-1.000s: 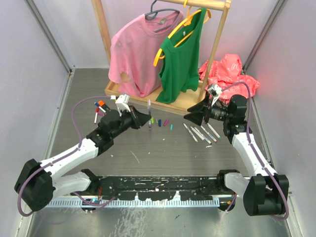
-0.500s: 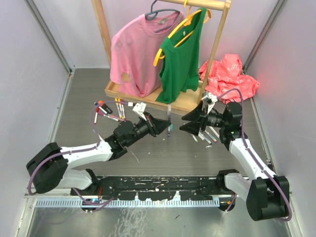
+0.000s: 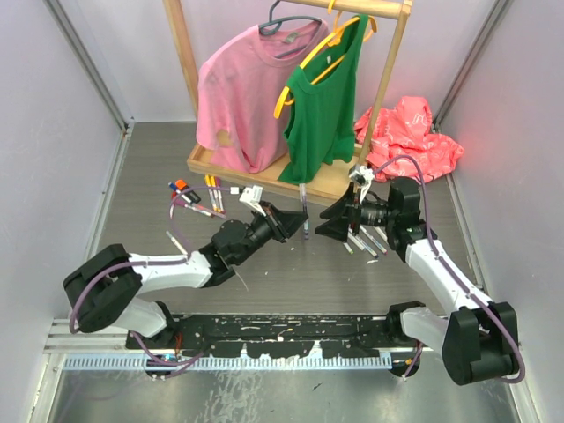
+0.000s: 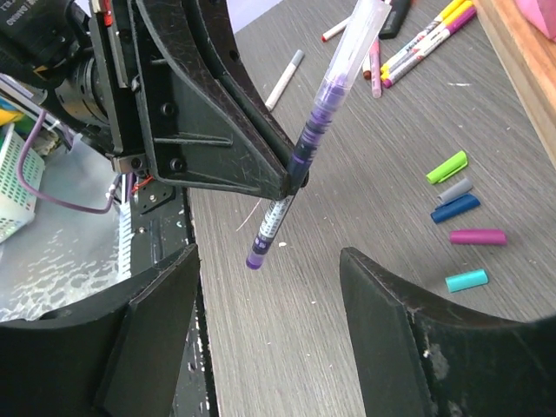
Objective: Open the pen caps
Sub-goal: Pick up the pen from the center of the board.
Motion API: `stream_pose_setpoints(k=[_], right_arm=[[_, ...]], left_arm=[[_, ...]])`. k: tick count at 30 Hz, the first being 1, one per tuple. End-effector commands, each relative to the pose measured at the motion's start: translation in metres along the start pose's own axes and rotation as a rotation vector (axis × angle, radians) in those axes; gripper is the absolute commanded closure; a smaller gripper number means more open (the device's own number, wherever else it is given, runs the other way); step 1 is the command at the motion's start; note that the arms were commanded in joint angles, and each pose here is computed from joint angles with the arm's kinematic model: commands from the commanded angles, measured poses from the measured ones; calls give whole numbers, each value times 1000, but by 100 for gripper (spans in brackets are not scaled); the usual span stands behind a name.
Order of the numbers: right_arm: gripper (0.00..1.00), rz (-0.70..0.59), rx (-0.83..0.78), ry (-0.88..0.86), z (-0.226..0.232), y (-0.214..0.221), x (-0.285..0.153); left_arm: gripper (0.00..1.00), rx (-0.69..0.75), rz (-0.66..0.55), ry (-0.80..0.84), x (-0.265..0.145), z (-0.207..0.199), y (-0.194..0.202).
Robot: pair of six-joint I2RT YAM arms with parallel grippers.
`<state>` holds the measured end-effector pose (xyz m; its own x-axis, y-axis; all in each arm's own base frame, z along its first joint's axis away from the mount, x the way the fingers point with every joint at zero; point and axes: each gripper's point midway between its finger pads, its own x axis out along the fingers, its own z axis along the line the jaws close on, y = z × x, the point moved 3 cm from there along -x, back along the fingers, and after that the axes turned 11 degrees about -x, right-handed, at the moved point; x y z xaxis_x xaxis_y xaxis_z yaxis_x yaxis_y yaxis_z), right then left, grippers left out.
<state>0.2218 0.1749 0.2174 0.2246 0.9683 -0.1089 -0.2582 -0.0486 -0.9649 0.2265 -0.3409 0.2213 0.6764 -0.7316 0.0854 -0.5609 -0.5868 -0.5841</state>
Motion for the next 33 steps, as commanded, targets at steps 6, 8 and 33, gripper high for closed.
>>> stream_pose_setpoints(k=[6,8,33], right_arm=[[30,-39,50,65,-10,-3,15],[30,-40,73,85,-13,0,18],[30,15,86,-25,1,7,23]], left_arm=[[100,-10,-104,78,12,-29,-8],[100,-10,-104,83,13,-31,-5],[100,31,-172,99,10,-44,-10]])
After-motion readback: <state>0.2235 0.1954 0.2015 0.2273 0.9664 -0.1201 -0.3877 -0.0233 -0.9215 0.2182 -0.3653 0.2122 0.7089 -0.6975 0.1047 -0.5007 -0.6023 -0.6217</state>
